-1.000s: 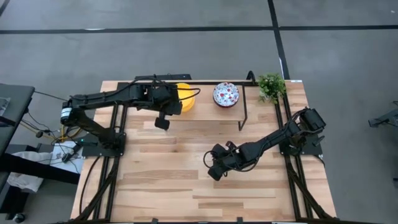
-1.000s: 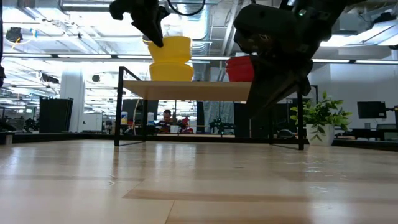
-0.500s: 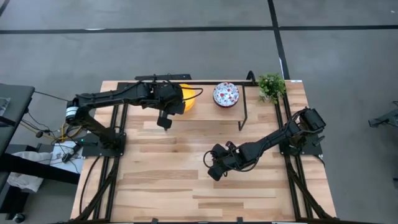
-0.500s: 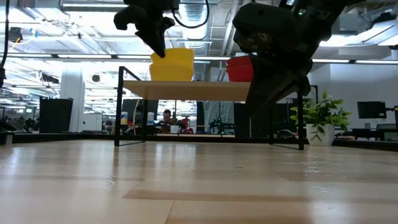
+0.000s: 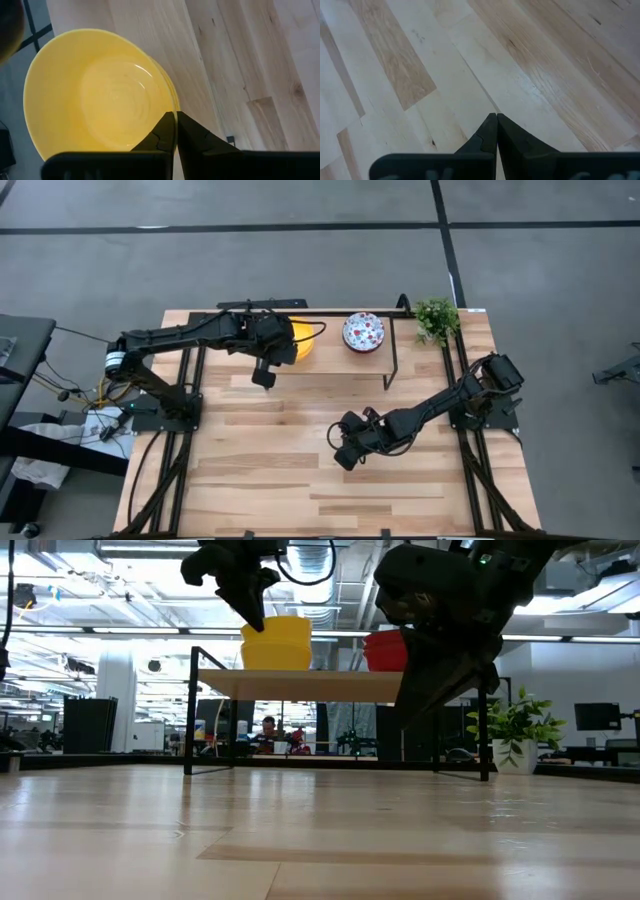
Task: Pick & Place Mini bowls
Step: Stack the yellow bowl on top of the yellow bowl on the shelf
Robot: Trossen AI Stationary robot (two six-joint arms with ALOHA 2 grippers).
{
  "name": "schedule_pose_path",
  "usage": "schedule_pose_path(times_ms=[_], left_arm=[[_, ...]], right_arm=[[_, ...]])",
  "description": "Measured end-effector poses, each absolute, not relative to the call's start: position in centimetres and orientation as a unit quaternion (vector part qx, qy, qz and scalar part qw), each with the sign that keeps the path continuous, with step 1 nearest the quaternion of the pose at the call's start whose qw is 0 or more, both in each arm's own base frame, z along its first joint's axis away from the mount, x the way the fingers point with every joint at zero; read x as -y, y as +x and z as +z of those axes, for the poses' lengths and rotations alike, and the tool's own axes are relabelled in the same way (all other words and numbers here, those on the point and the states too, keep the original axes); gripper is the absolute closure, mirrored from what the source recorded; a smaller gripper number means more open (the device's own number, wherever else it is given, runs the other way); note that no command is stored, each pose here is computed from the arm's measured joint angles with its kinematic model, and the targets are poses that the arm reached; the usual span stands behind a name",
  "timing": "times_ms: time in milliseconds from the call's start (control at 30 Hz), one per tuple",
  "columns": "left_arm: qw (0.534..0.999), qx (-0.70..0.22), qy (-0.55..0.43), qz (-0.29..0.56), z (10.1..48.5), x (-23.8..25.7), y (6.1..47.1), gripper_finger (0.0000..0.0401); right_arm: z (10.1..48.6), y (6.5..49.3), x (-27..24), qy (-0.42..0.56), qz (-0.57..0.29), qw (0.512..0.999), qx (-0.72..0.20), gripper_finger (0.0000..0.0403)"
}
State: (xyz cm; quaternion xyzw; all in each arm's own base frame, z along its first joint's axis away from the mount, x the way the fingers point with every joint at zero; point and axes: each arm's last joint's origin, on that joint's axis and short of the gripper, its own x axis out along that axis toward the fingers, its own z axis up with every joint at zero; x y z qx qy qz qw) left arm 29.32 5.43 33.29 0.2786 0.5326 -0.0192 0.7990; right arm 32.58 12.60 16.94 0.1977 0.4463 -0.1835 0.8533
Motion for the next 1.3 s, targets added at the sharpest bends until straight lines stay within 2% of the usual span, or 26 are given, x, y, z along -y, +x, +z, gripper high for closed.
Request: schedule_pose_path(times_ms=[500, 933, 1300], left_arm=[[0.799, -0.533, 0.279, -0.020, 33.27, -5.43, 29.30, 0.0389], [0.789, -0.540, 0.292, 0.005, 33.31, -5.60, 29.26, 0.0302], [0.787, -0.541, 0.295, 0.012, 33.41, -5.63, 29.17, 0.0288]], right_arm=[[16.94, 32.58, -12.60, 0.198, -0.183, 0.853, -0.446, 0.0403], [16.94, 32.58, -12.60, 0.198, -0.184, 0.853, -0.446, 0.0403], [16.94, 32.58, -12.60, 0.198, -0.184, 0.853, -0.446, 0.0403]])
